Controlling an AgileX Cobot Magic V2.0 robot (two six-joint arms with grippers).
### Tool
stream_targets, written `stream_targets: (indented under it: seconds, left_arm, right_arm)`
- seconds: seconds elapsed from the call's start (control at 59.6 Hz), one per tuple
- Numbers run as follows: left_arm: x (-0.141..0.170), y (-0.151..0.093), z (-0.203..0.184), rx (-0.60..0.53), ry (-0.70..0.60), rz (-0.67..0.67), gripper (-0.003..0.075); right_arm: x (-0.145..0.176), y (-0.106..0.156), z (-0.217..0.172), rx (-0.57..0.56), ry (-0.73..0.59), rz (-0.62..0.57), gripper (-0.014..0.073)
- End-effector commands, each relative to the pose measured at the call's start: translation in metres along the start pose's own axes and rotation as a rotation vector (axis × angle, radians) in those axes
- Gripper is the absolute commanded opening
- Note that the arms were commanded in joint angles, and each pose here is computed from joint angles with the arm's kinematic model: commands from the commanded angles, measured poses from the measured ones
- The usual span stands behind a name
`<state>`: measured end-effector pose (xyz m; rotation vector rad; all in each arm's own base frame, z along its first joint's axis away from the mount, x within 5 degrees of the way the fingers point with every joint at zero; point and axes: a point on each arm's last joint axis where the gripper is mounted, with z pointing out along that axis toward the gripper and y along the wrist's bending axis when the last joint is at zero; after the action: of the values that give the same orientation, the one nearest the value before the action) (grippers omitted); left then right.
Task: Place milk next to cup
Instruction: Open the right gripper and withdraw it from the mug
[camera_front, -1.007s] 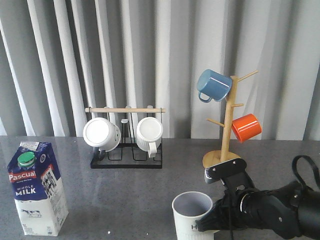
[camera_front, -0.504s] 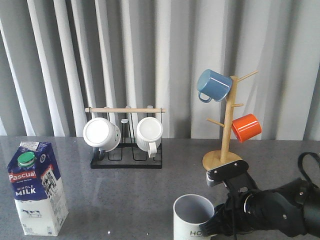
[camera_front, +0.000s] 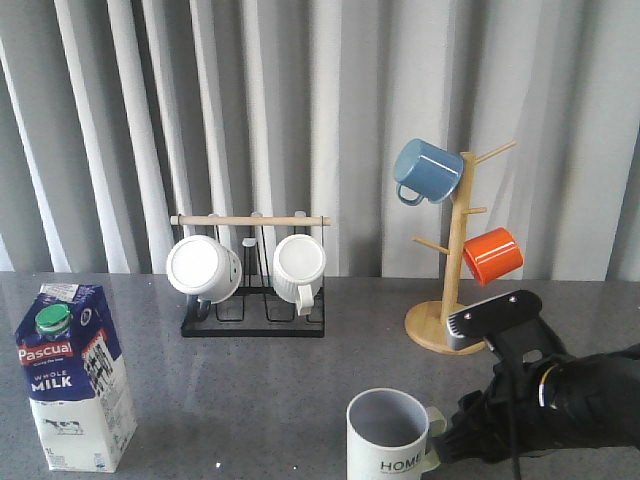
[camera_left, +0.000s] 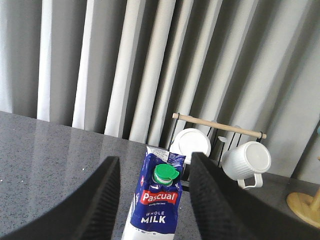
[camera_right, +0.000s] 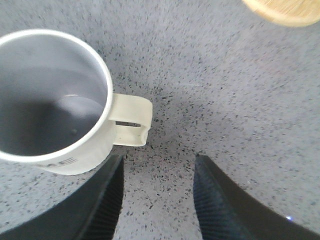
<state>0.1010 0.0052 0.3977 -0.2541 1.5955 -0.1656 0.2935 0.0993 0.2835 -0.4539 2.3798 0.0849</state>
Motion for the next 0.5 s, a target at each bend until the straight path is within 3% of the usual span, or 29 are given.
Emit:
stream_targets:
  seconds: [0.0, 0.118, 0.252, 0.403, 0.487]
  left_arm:
    - [-0.014, -0.004, -0.001, 0.022, -0.084, -0.003, 0.0325]
    - [-0.014, -0.004, -0.001, 0.021, -0.078, -0.003, 0.0325]
    - [-0.013, -0.004, -0.001, 0.020, -0.074, -0.003, 0.0325]
    - [-0.013, -0.004, -0.001, 0.019, -0.072, -0.003, 0.0325]
    - [-0.013, -0.003, -0.001, 0.018, -0.067, -0.003, 0.0325]
  right_arm:
    - [-0.016, -0.002, -0.046, 0.003, -0.163, 0.008, 0.0340]
    - [-0.014, -0.004, -0.080, 0.013, -0.217, -0.037, 0.0317]
    - [-0.001, -0.003, -0.117, 0.015, -0.269, -0.102, 0.0207]
    - [0.042, 0.003, -0.131, -0.025, -0.290, -0.113, 0.0001]
    - [0.076, 0.006, -0.128, -0.042, -0.258, -0.105, -0.0010]
